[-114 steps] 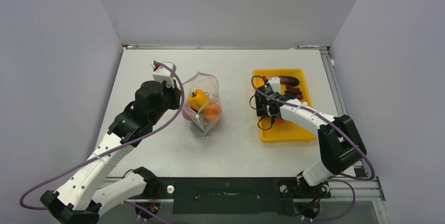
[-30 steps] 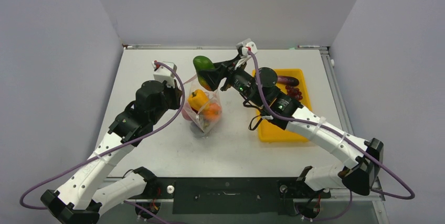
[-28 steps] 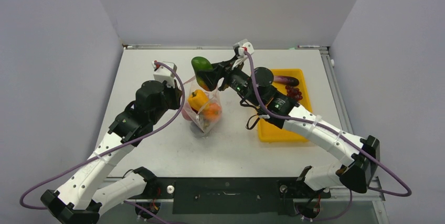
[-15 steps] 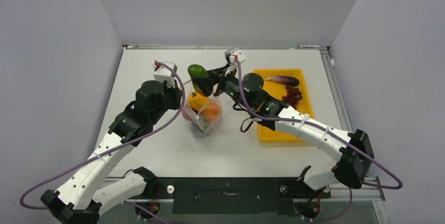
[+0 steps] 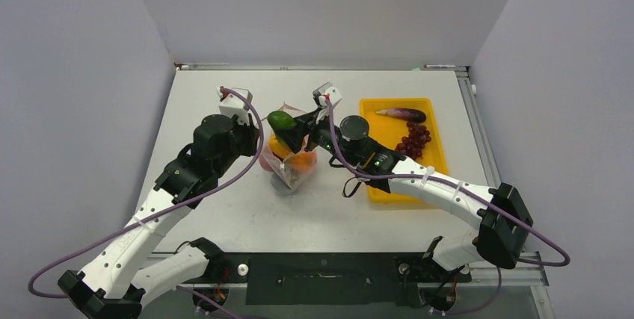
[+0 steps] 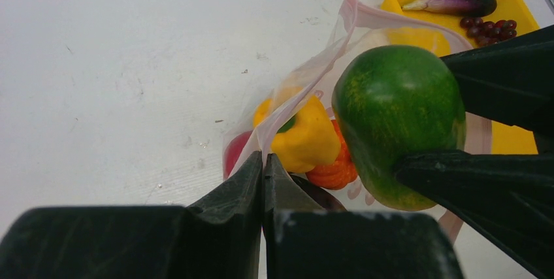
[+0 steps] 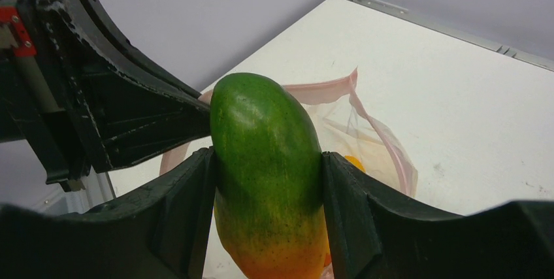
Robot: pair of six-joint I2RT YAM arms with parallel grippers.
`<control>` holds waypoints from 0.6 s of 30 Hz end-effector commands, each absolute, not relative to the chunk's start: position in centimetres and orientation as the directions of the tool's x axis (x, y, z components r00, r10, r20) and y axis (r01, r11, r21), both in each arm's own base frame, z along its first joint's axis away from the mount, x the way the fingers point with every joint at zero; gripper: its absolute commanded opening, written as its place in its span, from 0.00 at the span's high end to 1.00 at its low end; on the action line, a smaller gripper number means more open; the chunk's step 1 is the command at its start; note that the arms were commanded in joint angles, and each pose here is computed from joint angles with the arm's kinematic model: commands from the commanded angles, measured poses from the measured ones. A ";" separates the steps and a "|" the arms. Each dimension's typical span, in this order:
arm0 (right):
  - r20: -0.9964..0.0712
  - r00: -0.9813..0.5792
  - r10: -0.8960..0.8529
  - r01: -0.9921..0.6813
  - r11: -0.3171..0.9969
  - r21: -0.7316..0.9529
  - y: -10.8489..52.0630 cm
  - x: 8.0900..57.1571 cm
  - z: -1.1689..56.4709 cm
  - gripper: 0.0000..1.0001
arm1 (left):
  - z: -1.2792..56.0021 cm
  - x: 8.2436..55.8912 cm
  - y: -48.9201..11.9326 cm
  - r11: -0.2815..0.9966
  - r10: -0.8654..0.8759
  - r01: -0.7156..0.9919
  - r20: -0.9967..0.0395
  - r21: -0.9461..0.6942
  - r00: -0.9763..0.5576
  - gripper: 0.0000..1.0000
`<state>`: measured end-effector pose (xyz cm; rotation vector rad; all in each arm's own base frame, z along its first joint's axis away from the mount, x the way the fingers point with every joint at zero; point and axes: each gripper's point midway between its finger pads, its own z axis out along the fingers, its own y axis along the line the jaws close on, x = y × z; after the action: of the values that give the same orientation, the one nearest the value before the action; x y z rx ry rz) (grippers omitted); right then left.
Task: Place the food in the zip-top bag and seal the zipper
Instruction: Place the fake fruit in the zipper food storage bag.
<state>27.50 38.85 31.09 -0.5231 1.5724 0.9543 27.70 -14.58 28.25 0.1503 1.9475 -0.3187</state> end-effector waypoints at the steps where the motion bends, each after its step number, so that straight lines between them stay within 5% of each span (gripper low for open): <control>1: -0.966 -0.187 0.178 -0.811 0.527 0.254 38.8 26.2 32.6 0.72 | 30.8 28.0 -14.6 0.951 -0.072 0.260 -0.941 -0.164 -0.331 1.00; 12: -0.968 -0.249 0.002 -0.844 0.490 0.218 39.0 24.5 29.1 0.57 | 30.5 28.2 -14.6 0.953 -0.068 0.257 -0.939 -0.161 -0.337 1.00; 18: -0.964 -0.261 -0.052 -0.851 0.484 0.205 38.9 24.0 28.7 0.37 | 30.4 28.2 -14.6 0.953 -0.065 0.258 -0.939 -0.159 -0.339 1.00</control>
<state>24.98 38.74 26.02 -0.7376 1.7179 0.9137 27.75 -14.63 28.14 0.1516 1.9511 -0.3174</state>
